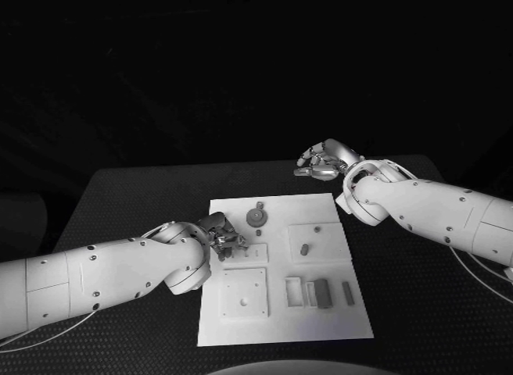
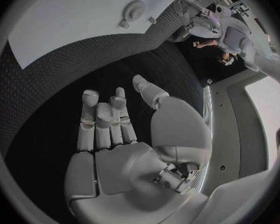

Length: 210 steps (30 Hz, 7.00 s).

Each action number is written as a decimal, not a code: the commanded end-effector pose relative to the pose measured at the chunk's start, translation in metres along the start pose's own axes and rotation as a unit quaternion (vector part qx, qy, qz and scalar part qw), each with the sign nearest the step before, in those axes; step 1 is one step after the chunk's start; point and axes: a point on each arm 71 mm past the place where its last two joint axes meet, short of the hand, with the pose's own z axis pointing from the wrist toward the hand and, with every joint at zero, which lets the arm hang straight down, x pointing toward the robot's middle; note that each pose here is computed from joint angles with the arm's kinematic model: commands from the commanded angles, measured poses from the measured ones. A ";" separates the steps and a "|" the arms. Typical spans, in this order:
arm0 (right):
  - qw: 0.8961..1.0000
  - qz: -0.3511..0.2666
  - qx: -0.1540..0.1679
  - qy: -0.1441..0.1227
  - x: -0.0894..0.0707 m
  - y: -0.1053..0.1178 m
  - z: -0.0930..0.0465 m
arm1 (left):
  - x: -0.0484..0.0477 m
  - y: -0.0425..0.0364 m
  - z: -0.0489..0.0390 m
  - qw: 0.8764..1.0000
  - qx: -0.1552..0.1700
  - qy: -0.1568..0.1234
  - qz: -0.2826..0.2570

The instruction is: Assemble the parts on the task board

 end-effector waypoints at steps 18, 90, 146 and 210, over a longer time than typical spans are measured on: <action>1.000 0.000 -0.008 0.011 0.001 0.003 0.002 | 0.0115 0.0056 0.0043 0.999 0.013 -0.018 0.047; 1.000 -0.015 -0.015 0.019 0.003 0.004 0.002 | 0.0141 0.0177 0.0108 0.996 -0.031 0.075 -0.031; 0.999 -0.017 -0.015 0.028 0.006 0.005 0.004 | -0.0110 -0.0118 0.0291 0.991 -0.051 0.114 0.041; 0.999 -0.017 -0.015 0.031 0.007 0.006 0.004 | -0.0071 -0.0150 0.0330 0.988 -0.053 0.124 0.073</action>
